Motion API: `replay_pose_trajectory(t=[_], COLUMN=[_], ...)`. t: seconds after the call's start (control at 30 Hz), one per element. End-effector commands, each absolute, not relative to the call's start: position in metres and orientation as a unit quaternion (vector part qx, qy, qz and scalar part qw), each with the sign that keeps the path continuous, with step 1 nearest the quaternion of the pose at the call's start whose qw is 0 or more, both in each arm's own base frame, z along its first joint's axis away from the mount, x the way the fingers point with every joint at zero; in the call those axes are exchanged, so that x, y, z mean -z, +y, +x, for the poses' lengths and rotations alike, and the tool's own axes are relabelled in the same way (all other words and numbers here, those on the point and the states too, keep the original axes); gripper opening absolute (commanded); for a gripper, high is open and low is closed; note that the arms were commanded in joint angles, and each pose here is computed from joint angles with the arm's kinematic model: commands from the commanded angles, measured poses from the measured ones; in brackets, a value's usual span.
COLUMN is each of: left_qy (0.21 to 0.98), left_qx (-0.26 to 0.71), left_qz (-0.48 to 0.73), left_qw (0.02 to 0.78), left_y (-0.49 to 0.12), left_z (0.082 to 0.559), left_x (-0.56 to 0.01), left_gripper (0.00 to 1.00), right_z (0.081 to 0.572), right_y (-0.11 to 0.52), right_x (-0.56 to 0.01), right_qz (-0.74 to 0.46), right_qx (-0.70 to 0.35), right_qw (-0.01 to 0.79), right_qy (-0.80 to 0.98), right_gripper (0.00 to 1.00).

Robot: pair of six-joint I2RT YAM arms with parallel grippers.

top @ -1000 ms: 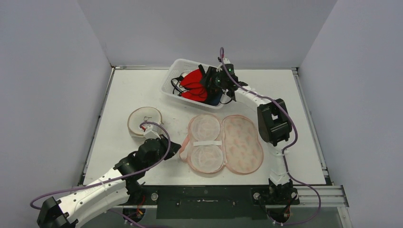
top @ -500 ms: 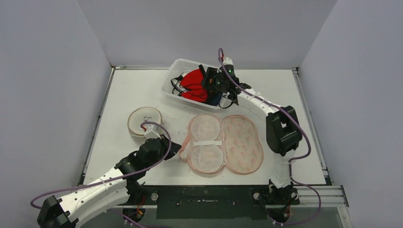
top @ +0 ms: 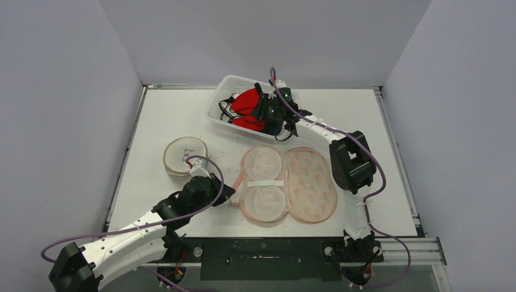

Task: Unzip the laundry bag and remove the bra
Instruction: Place the bra in the bin.

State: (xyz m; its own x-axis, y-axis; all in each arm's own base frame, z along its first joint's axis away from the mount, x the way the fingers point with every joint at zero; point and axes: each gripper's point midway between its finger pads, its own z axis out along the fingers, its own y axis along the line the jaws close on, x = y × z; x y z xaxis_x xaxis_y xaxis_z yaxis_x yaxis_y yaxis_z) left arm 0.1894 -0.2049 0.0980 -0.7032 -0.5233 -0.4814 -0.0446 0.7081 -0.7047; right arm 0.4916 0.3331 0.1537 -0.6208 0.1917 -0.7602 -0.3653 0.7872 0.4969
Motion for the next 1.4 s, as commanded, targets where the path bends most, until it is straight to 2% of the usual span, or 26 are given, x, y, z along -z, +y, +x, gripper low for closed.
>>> replay_pose_trajectory(t=[0.0,0.2,0.37,0.57,0.63,0.7,0.93,1.0,1.17,1.37], left_qy=[0.839,0.842,0.84,0.841,0.842,0.844,0.845,0.847,0.858,0.851], left_qx=[0.374,0.368,0.367,0.363,0.359,0.351,0.329,0.325,0.304,0.332], left_qz=[-0.155,-0.155,-0.155,-0.138,-0.125,-0.111,-0.077,-0.068,-0.065,-0.046], left_qw=[0.364,0.362,0.367,0.377,0.383,0.391,0.414,0.415,0.41,0.403], left_y=[-0.216,-0.216,-0.216,-0.216,-0.217,-0.215,-0.209,-0.209,-0.21,-0.231], left_z=[0.197,0.197,0.199,0.201,0.202,0.203,0.206,0.205,0.211,0.217], left_x=[-0.123,-0.12,-0.125,-0.138,-0.145,-0.153,-0.172,-0.172,-0.161,-0.151], left_gripper=[0.06,0.06,0.07,0.13,0.18,0.29,0.59,0.64,0.66,0.66], right_z=[0.507,0.511,0.511,0.499,0.487,0.468,0.372,0.343,0.283,0.223], right_y=[0.331,0.321,0.321,0.317,0.313,0.307,0.278,0.27,0.236,0.213], right_x=[-0.145,-0.122,-0.157,-0.235,-0.261,-0.279,-0.32,-0.317,-0.275,-0.175], right_qz=[-0.044,-0.033,-0.036,-0.043,-0.049,-0.054,-0.054,-0.05,-0.015,-0.031], right_qx=[-0.325,-0.314,-0.333,-0.353,-0.351,-0.341,-0.32,-0.318,-0.329,-0.329], right_qw=[0.437,0.428,0.45,0.495,0.513,0.529,0.584,0.586,0.569,0.482], right_qy=[0.838,0.847,0.828,0.793,0.782,0.776,0.744,0.743,0.754,0.811], right_gripper=[0.36,0.36,0.39,0.56,0.58,0.59,0.67,0.68,0.71,0.7])
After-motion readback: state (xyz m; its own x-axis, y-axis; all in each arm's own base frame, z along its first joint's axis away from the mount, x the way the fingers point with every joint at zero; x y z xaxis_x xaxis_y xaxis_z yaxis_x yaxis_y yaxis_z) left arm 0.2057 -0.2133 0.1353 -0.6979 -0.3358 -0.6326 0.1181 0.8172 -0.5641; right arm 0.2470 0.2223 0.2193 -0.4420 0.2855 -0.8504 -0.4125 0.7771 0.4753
